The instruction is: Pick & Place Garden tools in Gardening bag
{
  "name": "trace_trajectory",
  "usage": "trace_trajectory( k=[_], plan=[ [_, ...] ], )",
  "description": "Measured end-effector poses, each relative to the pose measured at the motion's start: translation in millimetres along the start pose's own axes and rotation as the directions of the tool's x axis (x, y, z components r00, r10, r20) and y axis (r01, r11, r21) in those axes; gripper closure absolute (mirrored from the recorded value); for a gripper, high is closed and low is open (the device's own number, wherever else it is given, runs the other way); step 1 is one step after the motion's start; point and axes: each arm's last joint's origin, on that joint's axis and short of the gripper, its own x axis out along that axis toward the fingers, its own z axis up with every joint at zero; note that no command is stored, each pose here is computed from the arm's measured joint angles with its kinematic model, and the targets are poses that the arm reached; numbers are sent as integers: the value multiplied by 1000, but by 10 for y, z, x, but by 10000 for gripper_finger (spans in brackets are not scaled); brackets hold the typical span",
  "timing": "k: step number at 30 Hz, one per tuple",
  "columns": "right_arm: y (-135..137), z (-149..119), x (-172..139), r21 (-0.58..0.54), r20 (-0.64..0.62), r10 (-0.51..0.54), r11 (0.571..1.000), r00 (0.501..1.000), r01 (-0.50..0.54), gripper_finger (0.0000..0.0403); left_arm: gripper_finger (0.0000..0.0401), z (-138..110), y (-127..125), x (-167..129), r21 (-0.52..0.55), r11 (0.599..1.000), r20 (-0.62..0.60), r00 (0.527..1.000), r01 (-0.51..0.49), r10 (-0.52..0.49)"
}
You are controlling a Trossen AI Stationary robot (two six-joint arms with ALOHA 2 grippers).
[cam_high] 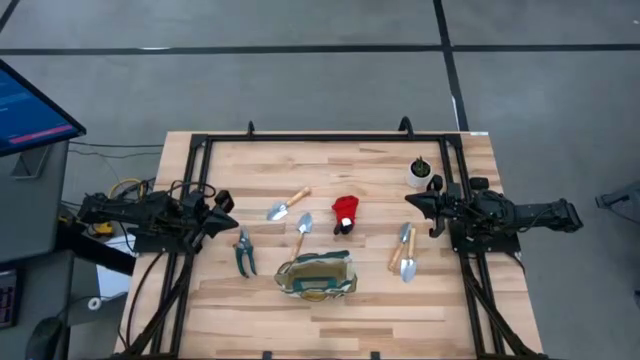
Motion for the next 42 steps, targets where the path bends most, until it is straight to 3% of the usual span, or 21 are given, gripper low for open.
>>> trace_trajectory(
  k=[11,23,29,36,39,42],
  plan=[
    [0,0,0,-1,0,0,1000,1000,0,403,399,4,-2,0,0,1000,4,1000,2,-2],
    [12,44,-1,14,44,12,1000,999,-13,403,399,144,-45,-12,1,1000,163,987,12,-12],
    [12,56,-1,17,56,12,1000,998,-13,403,399,231,-50,-32,-18,999,280,959,-46,49],
    [39,204,-17,52,171,9,998,985,-18,400,399,287,-28,-51,-67,986,372,913,-154,168],
    [76,362,-35,61,204,17,998,979,-30,383,399,298,-15,-58,-135,974,396,892,-180,219],
    [112,475,-17,19,148,3,1000,989,-6,349,399,303,-8,-62,-178,966,406,880,-189,247]
  ],
)
